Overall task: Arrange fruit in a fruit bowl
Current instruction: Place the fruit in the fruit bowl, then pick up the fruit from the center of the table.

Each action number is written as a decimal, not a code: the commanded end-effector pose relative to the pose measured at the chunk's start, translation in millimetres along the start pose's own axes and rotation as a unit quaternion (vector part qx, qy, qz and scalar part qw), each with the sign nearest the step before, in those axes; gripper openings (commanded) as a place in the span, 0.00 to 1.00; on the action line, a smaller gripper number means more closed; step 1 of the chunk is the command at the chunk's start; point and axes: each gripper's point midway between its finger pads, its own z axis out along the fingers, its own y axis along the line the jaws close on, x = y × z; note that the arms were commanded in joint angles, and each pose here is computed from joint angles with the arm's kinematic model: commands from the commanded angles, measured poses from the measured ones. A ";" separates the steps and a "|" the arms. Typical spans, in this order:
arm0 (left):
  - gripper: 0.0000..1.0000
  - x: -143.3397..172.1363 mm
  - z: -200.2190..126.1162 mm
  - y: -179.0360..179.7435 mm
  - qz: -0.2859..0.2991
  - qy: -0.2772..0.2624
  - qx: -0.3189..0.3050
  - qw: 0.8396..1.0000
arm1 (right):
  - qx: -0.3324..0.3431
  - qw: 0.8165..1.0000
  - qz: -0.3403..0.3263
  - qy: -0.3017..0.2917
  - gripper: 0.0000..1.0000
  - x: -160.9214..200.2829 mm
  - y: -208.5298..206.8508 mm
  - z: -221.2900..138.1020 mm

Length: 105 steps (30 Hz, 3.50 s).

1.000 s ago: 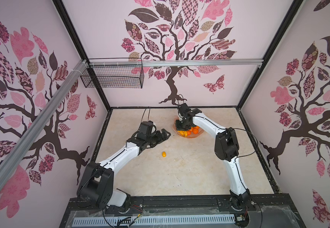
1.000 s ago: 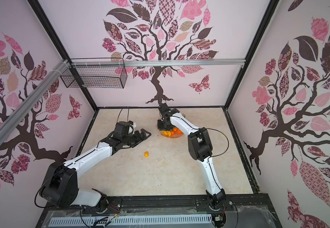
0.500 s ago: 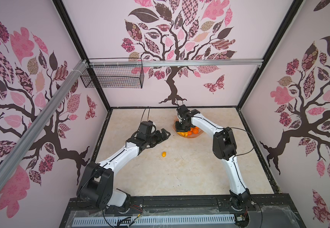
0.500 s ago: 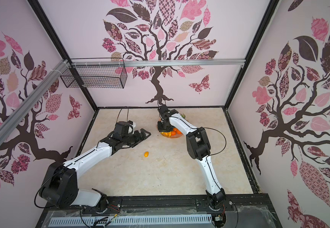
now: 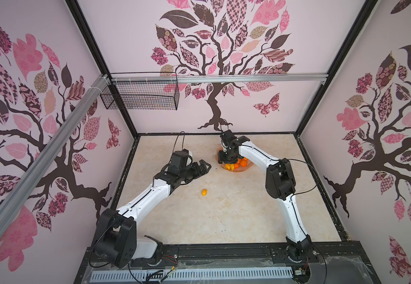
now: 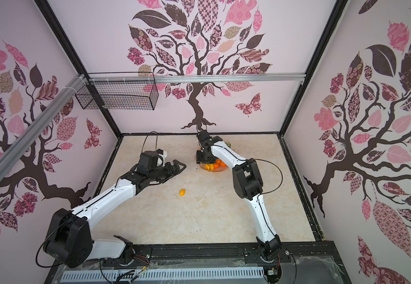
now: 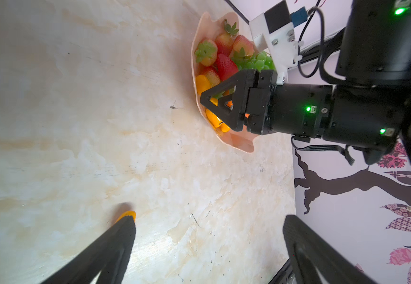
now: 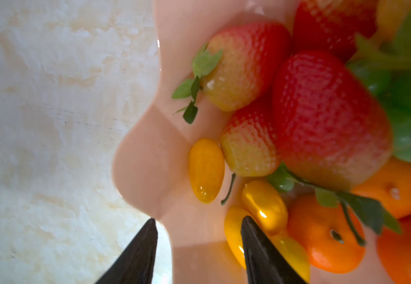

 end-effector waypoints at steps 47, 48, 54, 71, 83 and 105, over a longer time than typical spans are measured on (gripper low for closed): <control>0.98 51.9 -102.6 106.1 -0.159 -0.046 -0.018 0.986 | 0.078 0.988 -0.127 0.042 0.52 160.1 115.8 25.9; 0.98 51.6 -102.4 105.9 -0.159 -0.047 -0.017 0.986 | 0.082 0.988 -0.127 0.042 0.52 159.9 114.7 27.9; 0.98 51.2 -102.0 105.6 -0.158 -0.048 -0.015 0.986 | 0.094 0.985 -0.133 0.048 0.49 161.8 111.8 36.0; 0.98 49.8 -101.5 105.8 -0.157 -0.050 -0.014 0.986 | 0.093 0.984 -0.138 0.063 0.39 167.5 110.8 43.5; 0.98 48.1 -100.8 105.4 -0.154 -0.050 -0.015 0.987 | 0.089 0.984 -0.139 0.072 0.34 172.1 111.2 48.2; 0.98 16.3 -71.8 65.2 -0.083 -0.035 0.008 0.996 | 0.038 0.996 -0.081 -0.020 0.28 87.9 100.3 -46.4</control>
